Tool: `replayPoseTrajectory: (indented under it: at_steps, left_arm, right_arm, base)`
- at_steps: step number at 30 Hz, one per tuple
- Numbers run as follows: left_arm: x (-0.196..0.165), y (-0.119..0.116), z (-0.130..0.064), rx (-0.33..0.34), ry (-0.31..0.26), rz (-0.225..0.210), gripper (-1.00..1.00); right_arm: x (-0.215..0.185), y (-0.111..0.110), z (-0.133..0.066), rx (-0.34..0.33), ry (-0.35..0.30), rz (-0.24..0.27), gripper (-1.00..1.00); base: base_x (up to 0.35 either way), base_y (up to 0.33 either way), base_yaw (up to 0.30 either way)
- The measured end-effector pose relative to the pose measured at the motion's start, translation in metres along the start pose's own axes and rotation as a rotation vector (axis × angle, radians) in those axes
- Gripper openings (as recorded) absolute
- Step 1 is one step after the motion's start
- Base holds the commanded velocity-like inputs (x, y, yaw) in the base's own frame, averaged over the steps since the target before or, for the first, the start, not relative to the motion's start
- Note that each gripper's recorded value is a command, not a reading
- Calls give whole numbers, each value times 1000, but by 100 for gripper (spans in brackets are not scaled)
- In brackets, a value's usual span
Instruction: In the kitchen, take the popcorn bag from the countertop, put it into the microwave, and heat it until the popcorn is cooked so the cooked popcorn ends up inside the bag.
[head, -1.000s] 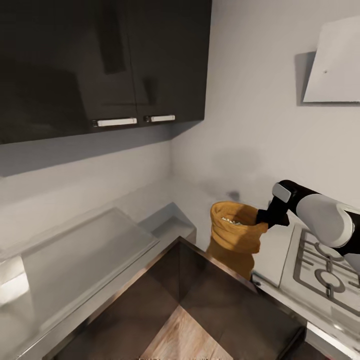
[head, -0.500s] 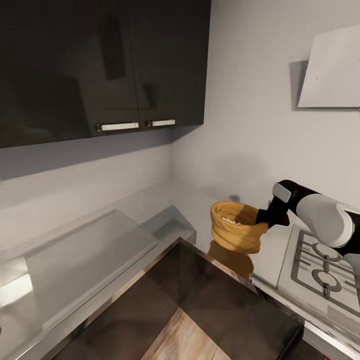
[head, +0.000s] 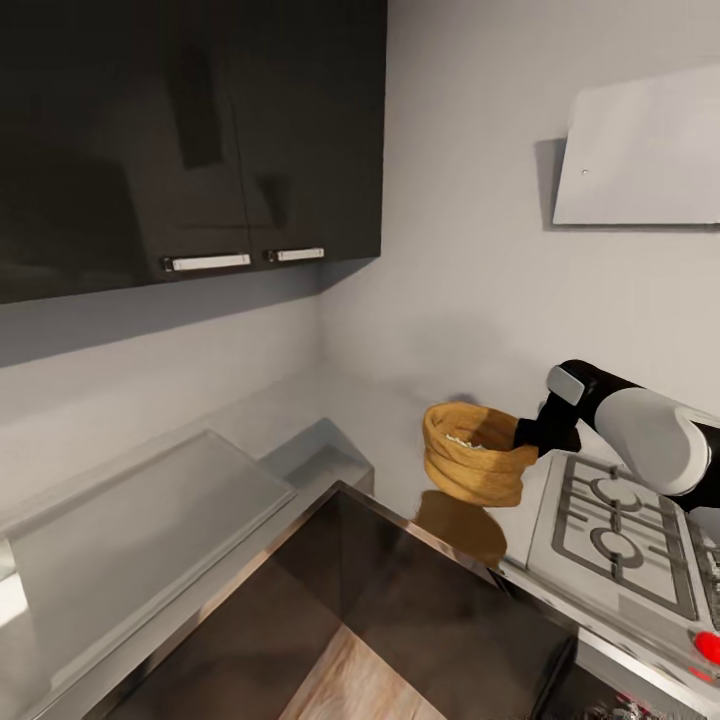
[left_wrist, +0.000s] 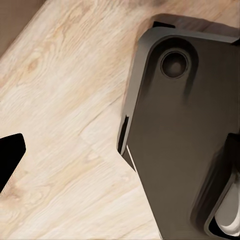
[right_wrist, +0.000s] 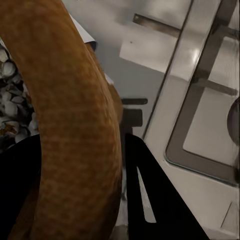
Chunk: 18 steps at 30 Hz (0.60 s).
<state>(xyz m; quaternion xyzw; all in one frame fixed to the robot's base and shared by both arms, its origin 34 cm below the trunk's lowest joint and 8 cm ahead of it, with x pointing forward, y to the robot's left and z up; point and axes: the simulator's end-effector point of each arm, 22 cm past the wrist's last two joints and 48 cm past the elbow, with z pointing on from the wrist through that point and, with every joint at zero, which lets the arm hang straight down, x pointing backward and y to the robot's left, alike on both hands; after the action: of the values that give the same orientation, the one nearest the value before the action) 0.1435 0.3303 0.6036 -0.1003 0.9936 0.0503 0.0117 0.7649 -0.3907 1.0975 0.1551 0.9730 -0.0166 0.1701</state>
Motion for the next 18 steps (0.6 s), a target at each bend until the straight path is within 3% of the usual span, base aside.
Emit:
replayPoseTrajectory:
  at_steps: [6, 12, 18]
  left_arm:
    - [-1, -4, 0, 6, 0, -3, 100]
    - [5, -49, -2, 66, 1, -7, 100]
    - [4, -59, -3, 79, -5, -9, 100]
  right_arm:
    - [-1, 0, -5, -6, -8, 2, -100]
    - [-3, -10, -11, 1, -17, 15, -100]
    - [-6, -20, -16, -1, -30, 33, -100]
  base:
    - [0, 0, -214]
    - [0, 0, -214]
    - [0, 0, -210]
